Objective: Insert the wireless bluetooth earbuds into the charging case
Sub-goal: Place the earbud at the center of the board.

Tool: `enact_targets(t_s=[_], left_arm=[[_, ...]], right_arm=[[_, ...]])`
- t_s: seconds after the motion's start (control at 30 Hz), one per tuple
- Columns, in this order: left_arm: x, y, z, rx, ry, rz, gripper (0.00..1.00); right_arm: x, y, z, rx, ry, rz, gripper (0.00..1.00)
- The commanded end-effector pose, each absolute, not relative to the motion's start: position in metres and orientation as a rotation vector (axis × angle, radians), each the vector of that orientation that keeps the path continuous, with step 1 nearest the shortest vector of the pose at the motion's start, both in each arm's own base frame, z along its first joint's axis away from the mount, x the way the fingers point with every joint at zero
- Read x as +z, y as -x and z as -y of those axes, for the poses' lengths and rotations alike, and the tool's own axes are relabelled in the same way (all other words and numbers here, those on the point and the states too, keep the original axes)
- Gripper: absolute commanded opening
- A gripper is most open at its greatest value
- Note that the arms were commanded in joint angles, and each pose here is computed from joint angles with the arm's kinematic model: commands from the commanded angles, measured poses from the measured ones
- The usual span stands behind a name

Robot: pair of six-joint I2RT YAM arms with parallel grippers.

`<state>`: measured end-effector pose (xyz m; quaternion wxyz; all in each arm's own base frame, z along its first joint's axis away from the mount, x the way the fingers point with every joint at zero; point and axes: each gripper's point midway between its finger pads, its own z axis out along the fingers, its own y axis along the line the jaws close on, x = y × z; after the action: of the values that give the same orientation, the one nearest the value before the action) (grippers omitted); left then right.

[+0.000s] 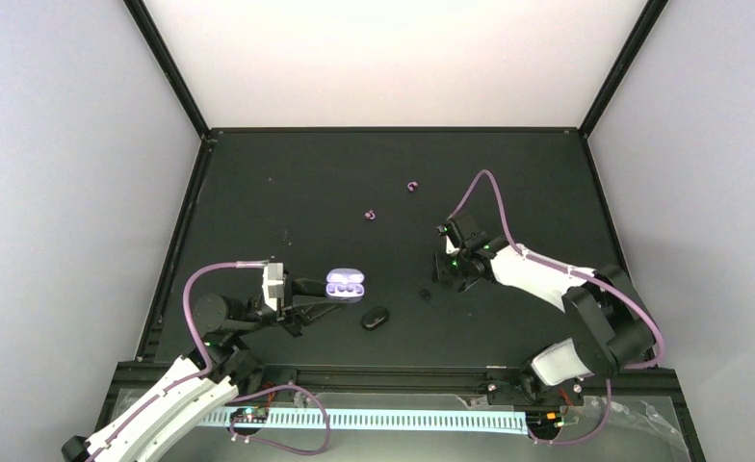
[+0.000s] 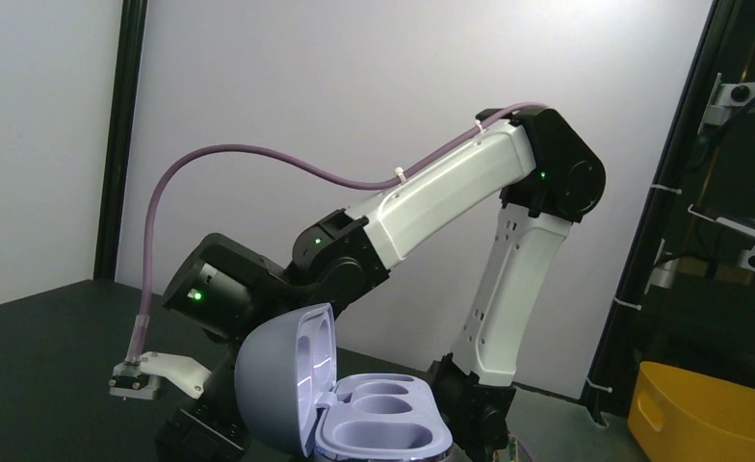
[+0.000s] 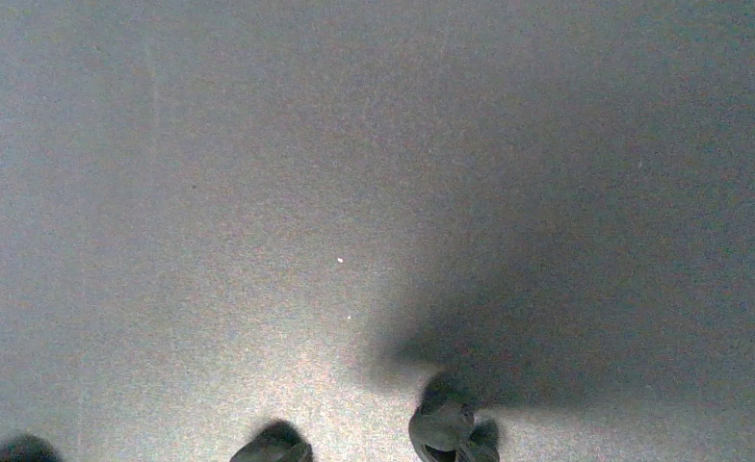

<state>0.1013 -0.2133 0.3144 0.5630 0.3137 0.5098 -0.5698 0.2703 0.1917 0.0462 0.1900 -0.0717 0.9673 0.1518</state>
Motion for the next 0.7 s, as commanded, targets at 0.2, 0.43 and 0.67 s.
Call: enact_targets(t_s=[0.2, 0.43, 0.67], left_arm=[[0.326, -0.102, 0.212, -1.32, -0.734, -1.171, 0.01], [0.325, -0.103, 0.213, -1.321, -0.733, -1.178, 0.02], [0.323, -0.104, 0.213, -1.321, -0.731, -1.183, 0.01]], right_arm=[[0.038, -0.277, -0.195, 0.398, 0.235, -2.717, 0.35], [0.032, -0.276, -0.188, 0.341, 0.232, -2.734, 0.33], [0.034, -0.278, -0.177, 0.277, 0.205, -2.714, 0.24]])
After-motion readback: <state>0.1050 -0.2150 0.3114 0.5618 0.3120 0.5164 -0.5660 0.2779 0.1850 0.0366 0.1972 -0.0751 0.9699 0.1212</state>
